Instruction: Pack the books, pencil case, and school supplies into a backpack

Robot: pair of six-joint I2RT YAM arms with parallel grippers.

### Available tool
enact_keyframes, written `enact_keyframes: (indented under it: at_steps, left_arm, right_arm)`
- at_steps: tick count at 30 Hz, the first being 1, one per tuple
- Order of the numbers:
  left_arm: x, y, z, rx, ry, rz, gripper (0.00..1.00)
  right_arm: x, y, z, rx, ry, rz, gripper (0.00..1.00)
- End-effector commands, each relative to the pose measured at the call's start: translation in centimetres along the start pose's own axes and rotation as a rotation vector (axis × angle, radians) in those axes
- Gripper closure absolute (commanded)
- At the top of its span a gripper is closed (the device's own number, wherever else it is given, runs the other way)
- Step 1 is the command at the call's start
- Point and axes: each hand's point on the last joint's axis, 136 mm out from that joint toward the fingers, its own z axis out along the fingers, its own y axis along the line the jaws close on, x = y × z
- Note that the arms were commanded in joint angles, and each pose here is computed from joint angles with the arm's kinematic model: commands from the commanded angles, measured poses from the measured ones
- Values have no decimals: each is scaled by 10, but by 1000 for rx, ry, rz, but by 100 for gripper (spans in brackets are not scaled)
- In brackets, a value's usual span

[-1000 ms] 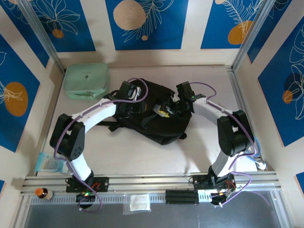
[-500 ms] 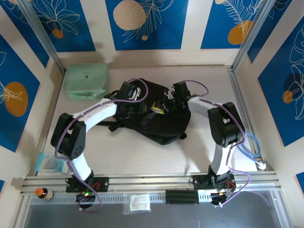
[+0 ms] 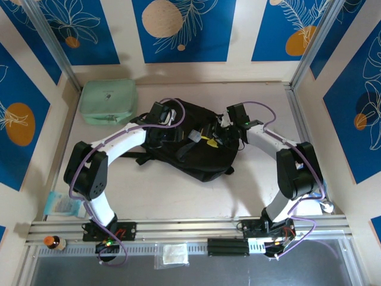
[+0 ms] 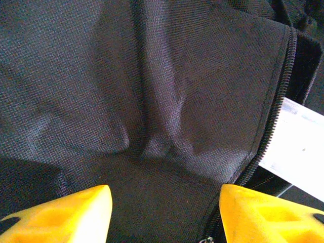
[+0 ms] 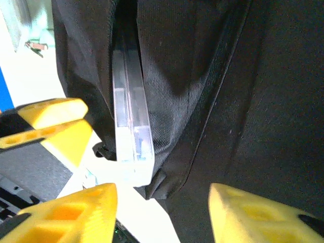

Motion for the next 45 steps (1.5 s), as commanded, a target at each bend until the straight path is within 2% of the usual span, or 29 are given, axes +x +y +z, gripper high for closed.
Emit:
enact_keyframes:
  at_steps: [1, 13, 18, 22, 26, 30, 35, 39, 45]
  left_arm:
    - [-14, 0, -10, 5, -45, -20, 42]
    - [-12, 6, -18, 5, -55, -36, 40]
    - [-11, 10, -21, 0, -59, -50, 40]
    - [-10, 15, -26, -7, -70, -77, 40]
    - [-9, 22, -35, -17, -86, -114, 40]
    - [-6, 35, -48, -36, -118, -164, 37]
    - [-4, 61, -67, -89, -176, -226, 32]
    - [-4, 86, -81, -146, -223, -283, 24]
    - [1, 119, -99, -195, -274, -393, 12]
  right_arm:
    - [5, 11, 0, 7, 16, -25, 57]
    - [-12, 22, 37, 5, 54, -29, 84]
    - [-25, 20, 58, 5, 57, -16, 89]
    - [-31, 20, 72, -14, 70, -13, 90]
    - [-32, 25, 67, -24, 61, -38, 91]
    - [-27, 31, 37, 18, -4, -137, 87]
    - [-5, 38, 14, 133, -30, -402, 72]
    - [19, 45, 25, 217, 25, -632, 58]
    - [39, 64, 58, 275, 97, -872, 55]
